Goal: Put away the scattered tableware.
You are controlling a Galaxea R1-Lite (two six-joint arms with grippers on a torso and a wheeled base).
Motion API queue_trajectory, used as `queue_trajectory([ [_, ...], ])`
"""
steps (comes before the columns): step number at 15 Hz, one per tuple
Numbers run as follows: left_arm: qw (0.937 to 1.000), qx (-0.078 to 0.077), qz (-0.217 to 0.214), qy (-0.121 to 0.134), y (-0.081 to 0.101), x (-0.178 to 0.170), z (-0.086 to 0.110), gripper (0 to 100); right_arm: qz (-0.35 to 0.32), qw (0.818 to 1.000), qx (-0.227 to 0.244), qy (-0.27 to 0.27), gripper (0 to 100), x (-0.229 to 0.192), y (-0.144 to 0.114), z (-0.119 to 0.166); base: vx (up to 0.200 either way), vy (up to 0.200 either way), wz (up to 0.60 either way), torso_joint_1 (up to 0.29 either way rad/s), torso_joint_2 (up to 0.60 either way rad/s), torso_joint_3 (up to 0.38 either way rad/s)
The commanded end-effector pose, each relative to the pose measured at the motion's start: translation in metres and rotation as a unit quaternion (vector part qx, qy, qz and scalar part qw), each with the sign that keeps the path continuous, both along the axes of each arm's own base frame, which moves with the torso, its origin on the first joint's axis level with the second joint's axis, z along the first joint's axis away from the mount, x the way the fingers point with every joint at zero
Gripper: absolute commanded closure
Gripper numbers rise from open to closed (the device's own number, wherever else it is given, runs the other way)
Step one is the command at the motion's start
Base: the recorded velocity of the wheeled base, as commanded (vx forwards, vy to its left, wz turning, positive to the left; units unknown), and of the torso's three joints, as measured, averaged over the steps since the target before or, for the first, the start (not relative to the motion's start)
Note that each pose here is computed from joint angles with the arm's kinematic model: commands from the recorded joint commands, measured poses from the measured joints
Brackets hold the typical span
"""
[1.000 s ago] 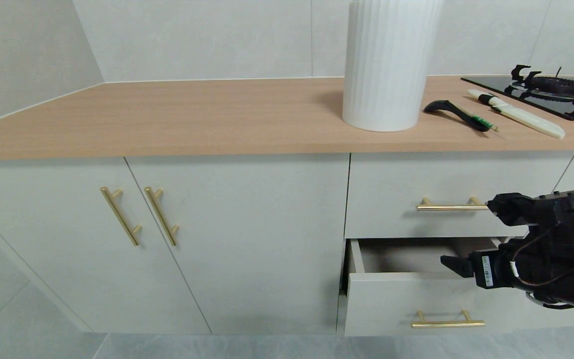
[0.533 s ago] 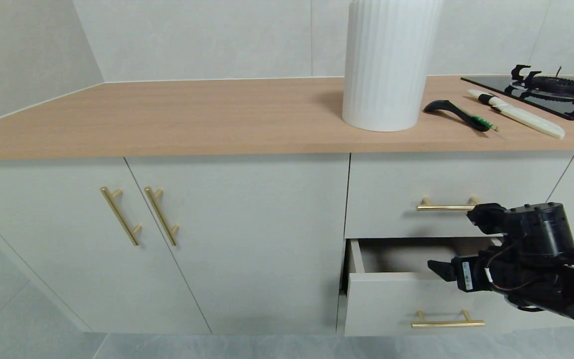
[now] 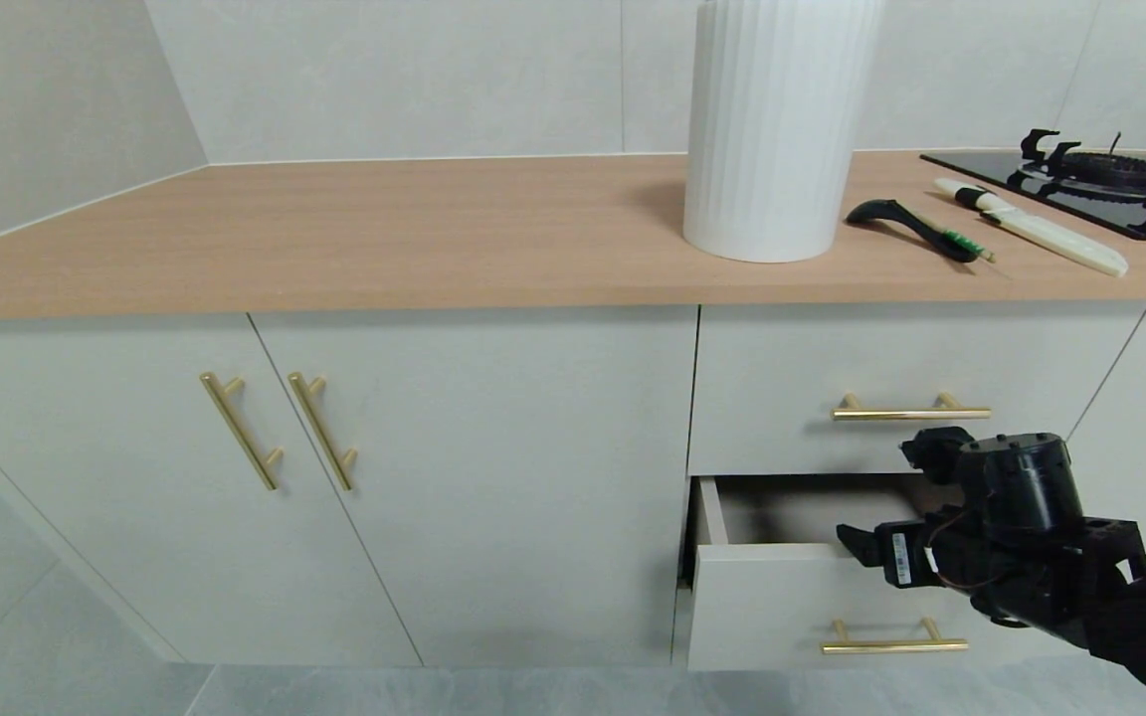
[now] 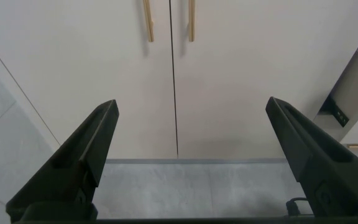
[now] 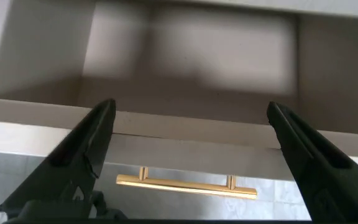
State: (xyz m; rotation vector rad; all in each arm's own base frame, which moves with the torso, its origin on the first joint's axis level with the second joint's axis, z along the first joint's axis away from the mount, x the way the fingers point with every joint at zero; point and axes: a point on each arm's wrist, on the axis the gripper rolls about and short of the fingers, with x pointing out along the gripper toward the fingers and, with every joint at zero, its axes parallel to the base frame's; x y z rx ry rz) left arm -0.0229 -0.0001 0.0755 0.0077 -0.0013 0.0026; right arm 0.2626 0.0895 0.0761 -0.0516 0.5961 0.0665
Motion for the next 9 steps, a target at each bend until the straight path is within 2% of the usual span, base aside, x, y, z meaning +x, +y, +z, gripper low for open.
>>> queue_trajectory([
  [1, 1.0, 0.0, 0.0, 0.001, 0.0, 0.0, 0.0, 0, 0.0, 1.0, -0.005, 0.013, 0, -0.002, 0.0, -0.006, 0.0, 0.0, 0.0, 0.0, 0.0, 0.0],
  [6, 1.0, 0.0, 0.0, 0.001, 0.0, 0.0, 0.0, 0, 0.002, 1.0, -0.002, 0.001, 0, -0.007, -0.002, 0.004, 0.0, 0.0, 0.0, 0.0, 0.0, 0.0],
  [9, 1.0, 0.0, 0.0, 0.001, 0.0, 0.0, 0.0, 0, 0.004, 1.0, -0.006, 0.012, 0, -0.014, -0.004, 0.008, 0.0, 0.0, 0.0, 0.0, 0.0, 0.0],
])
